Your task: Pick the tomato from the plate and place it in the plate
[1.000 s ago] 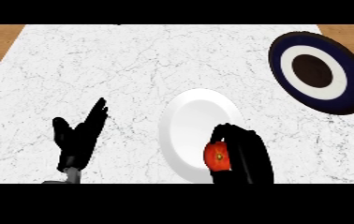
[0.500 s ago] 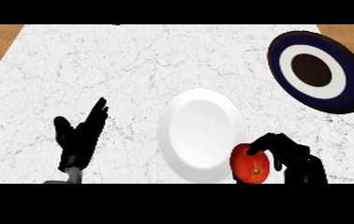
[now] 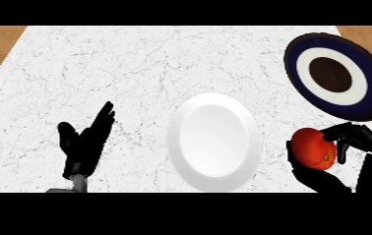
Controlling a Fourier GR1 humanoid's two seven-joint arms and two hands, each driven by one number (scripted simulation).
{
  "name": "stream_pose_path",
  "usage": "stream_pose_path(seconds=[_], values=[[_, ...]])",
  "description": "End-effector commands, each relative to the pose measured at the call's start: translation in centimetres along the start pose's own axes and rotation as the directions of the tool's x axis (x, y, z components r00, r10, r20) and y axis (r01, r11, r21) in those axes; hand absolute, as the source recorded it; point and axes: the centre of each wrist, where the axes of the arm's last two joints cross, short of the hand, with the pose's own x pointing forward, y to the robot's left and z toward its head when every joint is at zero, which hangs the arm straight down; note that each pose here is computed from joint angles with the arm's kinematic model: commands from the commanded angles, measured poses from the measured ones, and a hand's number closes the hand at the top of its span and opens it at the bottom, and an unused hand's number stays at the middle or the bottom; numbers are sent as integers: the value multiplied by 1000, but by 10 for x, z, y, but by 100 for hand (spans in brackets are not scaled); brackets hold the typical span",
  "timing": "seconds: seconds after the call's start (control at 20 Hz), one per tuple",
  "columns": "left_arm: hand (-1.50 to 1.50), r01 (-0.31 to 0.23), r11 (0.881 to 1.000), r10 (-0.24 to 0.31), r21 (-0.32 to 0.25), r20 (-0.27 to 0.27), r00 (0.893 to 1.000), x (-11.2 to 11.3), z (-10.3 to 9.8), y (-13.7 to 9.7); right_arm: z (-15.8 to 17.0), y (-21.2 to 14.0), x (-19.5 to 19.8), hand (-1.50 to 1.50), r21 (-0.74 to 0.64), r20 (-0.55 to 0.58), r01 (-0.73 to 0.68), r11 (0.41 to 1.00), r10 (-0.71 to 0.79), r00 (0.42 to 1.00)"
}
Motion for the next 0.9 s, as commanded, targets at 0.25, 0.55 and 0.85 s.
stream_pose_path(seconds=[0.25,0.55,0.85], values=[[0,10,1000,-11,-21,-42,999,-27,3,-12,-60,-23,-100,150,-216,-36,-59,975,53,998],[0,22,999,-23,-34,-33,999,0,0,-2,-149,-51,-128,150,-300,-51,-33,953,19,999],[0,3,999,-5,-46,-46,999,-7,-3,-7,-164,-42,-177,150,-273,-55,-54,960,40,998]])
